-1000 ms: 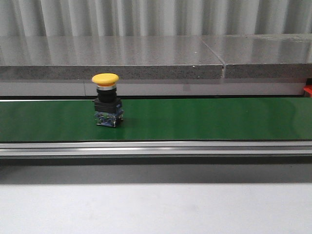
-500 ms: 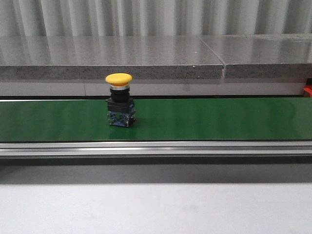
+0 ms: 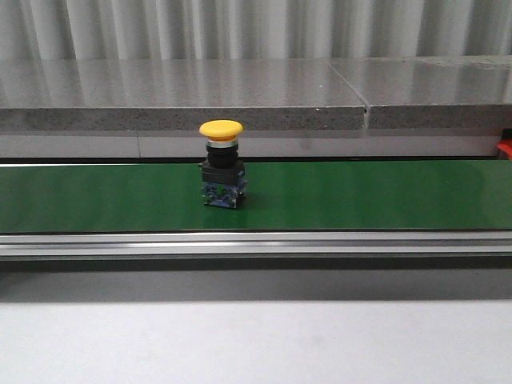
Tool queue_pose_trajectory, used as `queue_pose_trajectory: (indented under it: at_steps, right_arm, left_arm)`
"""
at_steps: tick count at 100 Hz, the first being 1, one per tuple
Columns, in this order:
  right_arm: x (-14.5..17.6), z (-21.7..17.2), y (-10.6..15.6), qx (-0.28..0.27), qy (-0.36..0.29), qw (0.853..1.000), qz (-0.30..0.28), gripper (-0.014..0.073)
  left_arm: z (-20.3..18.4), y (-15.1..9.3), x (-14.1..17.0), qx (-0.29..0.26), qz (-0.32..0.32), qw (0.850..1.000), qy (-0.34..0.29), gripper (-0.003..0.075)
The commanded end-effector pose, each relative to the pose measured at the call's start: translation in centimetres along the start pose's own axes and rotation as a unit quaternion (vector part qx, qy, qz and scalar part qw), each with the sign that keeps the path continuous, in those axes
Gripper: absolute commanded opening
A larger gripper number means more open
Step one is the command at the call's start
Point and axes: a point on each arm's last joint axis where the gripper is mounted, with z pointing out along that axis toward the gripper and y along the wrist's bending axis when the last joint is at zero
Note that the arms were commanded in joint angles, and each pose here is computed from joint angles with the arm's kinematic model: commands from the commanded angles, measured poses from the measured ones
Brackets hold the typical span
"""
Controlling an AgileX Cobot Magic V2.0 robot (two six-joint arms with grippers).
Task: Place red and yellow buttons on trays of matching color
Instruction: 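Carry the red button into the red tray and release it, then lower the right gripper onto the yellow button and grasp it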
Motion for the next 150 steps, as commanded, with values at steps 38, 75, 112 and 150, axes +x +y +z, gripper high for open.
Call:
queue_pose_trajectory:
  at_steps: [38, 75, 112, 150]
  right_arm:
    - [-4.3, -14.6, 7.0, -0.045, -0.16, 0.981, -0.096, 0.0627]
    - [3.5, -19.2, 14.8, -0.123, -0.115, 0.962, -0.217, 0.0627]
    - [13.8, -18.6, 18.9, -0.193, -0.021, 0.915, -0.355, 0.0627]
    - [19.7, -18.1, 24.3, -0.268, 0.039, 0.838, -0.474, 0.0627]
  left_arm:
    - [-0.3, -0.2, -1.3, 0.007, -0.007, 0.999, -0.042, -0.0021]
    - [-0.3, -0.2, -1.3, 0.007, -0.007, 0.999, -0.042, -0.0021]
    - [-0.3, -0.2, -1.3, 0.007, -0.007, 0.999, -0.042, -0.0021]
    - [-0.3, -0.2, -1.3, 0.007, -0.007, 0.999, -0.042, -0.0021]
